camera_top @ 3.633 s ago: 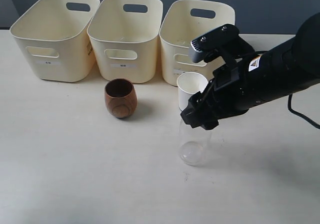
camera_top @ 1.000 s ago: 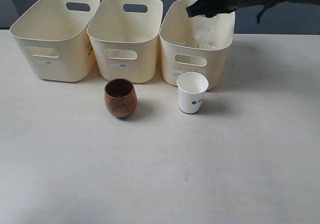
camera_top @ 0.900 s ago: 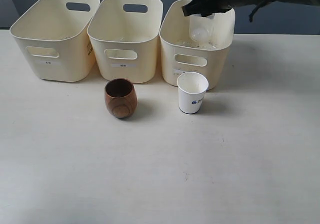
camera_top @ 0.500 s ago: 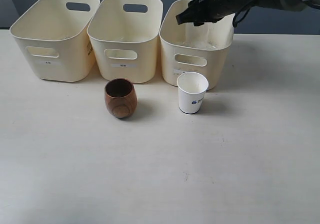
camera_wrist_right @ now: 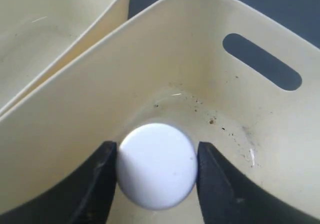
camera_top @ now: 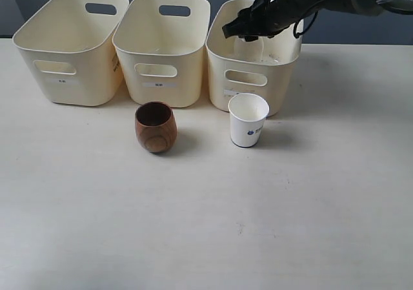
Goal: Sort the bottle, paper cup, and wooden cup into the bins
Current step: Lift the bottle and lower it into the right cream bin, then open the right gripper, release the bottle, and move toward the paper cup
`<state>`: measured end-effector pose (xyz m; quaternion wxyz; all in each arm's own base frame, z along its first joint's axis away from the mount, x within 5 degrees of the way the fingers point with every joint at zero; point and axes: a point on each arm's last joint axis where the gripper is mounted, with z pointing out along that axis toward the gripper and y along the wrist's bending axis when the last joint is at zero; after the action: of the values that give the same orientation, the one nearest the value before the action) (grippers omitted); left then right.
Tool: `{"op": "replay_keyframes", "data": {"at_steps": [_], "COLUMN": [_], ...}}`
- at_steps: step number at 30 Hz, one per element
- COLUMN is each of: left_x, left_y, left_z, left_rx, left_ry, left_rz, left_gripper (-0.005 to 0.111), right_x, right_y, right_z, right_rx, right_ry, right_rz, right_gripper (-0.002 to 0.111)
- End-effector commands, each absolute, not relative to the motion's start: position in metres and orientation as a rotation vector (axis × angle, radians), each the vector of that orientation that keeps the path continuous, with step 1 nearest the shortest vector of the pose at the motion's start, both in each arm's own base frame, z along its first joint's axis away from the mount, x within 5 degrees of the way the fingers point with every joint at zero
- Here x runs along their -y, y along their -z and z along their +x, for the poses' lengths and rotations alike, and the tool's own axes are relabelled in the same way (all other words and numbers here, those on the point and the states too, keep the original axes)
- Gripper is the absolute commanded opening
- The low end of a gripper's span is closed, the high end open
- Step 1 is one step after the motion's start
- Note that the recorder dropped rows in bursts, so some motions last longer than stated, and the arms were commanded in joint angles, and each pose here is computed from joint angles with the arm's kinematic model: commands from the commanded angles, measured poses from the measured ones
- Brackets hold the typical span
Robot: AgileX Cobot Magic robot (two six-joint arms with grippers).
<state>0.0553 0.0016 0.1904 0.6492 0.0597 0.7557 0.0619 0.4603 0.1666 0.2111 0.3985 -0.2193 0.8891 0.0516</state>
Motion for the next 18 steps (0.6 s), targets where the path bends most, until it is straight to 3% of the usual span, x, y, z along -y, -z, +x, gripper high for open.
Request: {"op": "replay_keyframes", "data": {"at_steps": [1, 4, 12, 18], "left_x": [-0.001, -0.001, -0.001, -0.001], "left_y": [-0.192, -0.192, -0.192, -0.192], "left_z": [0.056, 0.056, 0.056, 0.056], "left_rx": [-1.712, -1.712, -1.712, -1.712], "left_ry": [-0.138, -0.138, -0.138, -0.138], "left_rz": [0.134, 0.134, 0.134, 0.134], "left_gripper": [0.000, 0.000, 0.000, 0.000], "right_x": [-0.164, -0.164, -0.164, -0.163], "right_y": [-0.212, -0.212, -0.215, -0.227], "right_z": [0.461, 0.461, 0.461, 0.458], "right_rx": [-2.263, -2.263, -2.250, -2.231], "right_ry": [-0.129, -0.129, -0.131, -0.133], "right_rz": [-0.551, -0.551, -0.546, -0.542], "right_gripper": [0.045, 0.052, 0.054, 0.061]}}
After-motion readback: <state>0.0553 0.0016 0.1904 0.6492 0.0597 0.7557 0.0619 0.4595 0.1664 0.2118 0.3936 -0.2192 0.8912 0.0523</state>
